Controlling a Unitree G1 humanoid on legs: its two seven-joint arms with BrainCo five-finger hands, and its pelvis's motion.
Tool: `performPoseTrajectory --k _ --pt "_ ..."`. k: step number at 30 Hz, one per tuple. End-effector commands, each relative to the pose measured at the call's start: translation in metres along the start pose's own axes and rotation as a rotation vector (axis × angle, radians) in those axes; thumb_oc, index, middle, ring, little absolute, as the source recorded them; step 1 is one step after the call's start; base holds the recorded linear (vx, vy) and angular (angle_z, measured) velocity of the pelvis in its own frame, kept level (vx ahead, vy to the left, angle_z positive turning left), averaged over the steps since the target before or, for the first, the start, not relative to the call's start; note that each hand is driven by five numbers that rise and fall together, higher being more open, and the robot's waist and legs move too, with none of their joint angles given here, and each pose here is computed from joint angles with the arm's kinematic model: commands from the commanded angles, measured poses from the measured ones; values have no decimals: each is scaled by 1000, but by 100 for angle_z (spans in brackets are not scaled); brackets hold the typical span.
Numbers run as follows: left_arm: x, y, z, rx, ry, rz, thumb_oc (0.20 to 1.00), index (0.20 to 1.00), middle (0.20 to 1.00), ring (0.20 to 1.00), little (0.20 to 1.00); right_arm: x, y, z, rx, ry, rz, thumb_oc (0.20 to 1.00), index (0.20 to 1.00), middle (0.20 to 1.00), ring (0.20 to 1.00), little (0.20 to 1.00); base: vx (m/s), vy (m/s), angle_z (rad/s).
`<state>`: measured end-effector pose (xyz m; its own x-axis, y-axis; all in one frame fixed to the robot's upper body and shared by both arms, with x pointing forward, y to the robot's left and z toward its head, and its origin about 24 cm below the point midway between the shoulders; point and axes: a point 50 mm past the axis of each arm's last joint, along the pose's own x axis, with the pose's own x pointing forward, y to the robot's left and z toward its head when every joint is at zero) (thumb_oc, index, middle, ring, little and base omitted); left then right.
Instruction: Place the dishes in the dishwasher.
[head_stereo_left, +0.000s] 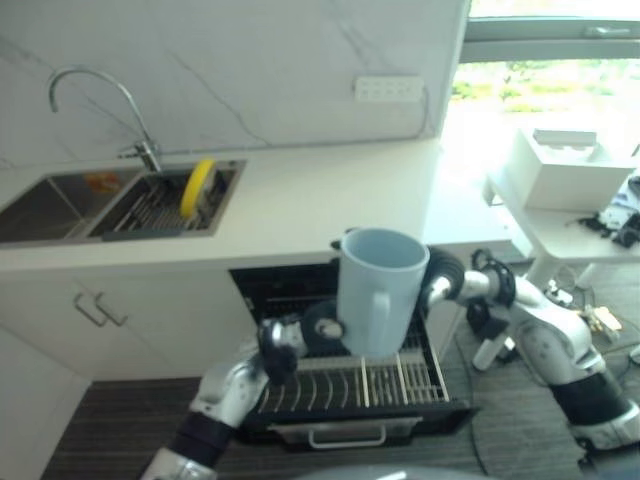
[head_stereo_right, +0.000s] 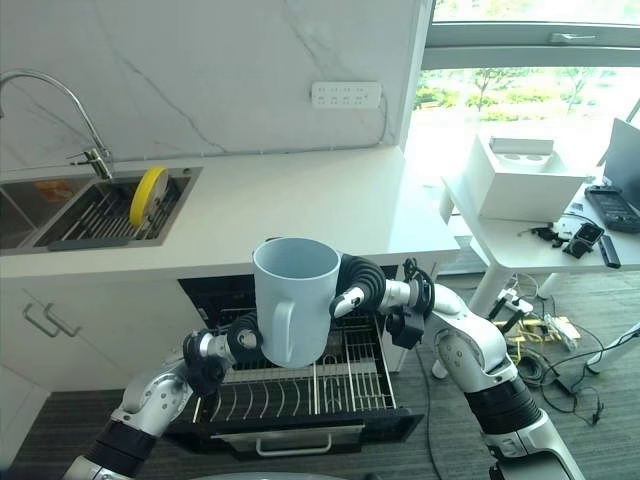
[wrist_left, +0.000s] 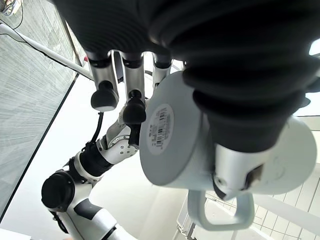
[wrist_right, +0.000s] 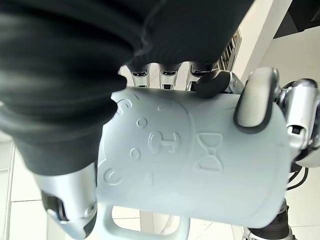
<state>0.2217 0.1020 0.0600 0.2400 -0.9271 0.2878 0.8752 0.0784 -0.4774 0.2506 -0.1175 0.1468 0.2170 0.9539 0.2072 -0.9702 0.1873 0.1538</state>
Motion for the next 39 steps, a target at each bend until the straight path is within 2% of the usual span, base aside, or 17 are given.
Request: performPoseTrajectory --k 1,24,26,27,39 --pt "3 7 6 42 42 -7 200 200 200 200 200 24 11 37 -116 -108 159 1000 1000 1000 1000 1000 0 0 0" --pt "4 5 7 40 54 -16 200 200 200 200 200 33 20 29 -146 -55 211 1000 1000 1000 1000 1000 0 0 0" --pt "4 5 6 40 53 -14 200 200 200 200 200 32 20 29 -160 -40 206 322 322 322 322 322 0 0 0" --pt "4 5 7 41 52 -15 200 200 200 200 200 32 19 29 -167 -32 202 200 200 200 200 200 0 0 0" --pt "0 5 10 49 41 -8 200 200 200 200 200 28 17 32 -212 -29 186 200 200 200 200 200 0 0 0"
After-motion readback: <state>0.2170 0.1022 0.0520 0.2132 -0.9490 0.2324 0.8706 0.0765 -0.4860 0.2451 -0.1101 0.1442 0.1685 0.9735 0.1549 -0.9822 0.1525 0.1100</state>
